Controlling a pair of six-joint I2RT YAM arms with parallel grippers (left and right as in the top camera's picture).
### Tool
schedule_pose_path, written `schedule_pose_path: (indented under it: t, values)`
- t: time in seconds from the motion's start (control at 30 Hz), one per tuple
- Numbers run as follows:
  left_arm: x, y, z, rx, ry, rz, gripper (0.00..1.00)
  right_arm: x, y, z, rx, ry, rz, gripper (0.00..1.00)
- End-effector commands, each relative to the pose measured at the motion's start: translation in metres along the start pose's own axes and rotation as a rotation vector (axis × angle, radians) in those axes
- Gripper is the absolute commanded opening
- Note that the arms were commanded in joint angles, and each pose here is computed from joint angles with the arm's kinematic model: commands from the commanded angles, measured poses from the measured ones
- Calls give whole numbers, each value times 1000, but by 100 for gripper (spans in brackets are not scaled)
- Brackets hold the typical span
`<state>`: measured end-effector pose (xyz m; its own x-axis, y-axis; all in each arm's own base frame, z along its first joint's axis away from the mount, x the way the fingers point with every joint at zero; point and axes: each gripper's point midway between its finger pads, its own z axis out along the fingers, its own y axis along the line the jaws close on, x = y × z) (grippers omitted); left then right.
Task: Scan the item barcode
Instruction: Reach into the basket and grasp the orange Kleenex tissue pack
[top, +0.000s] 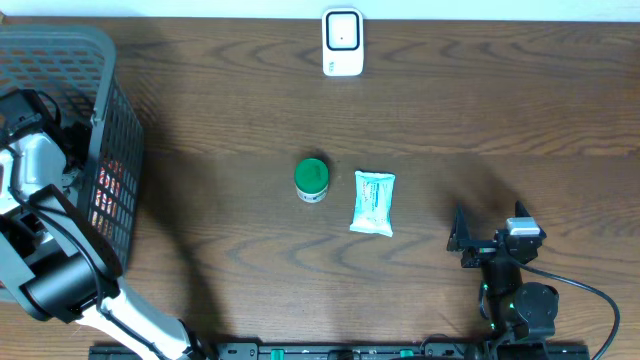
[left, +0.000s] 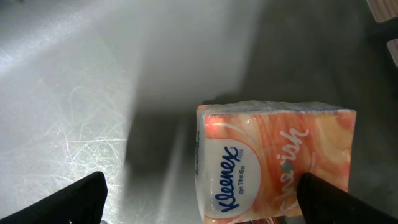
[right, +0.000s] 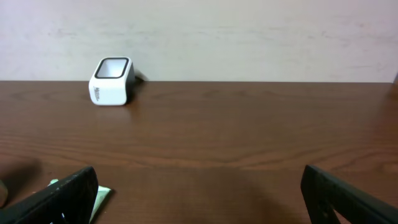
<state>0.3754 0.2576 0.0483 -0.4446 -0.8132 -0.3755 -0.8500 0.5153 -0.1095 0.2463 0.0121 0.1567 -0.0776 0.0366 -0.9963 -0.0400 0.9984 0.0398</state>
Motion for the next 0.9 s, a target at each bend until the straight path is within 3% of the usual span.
schedule_pose_path:
  t: [0.0,0.3,0.87]
  values:
    - [-6,-7,-8,43,-9,1,98,0,0,0,0,0,10,99]
    - [-22,-14,-33,82,-82,-26,98,0,0,0,0,0,10,99]
    - [-19,-34,-11,105,-88,-35,98,0,0,0,1,0,10,99]
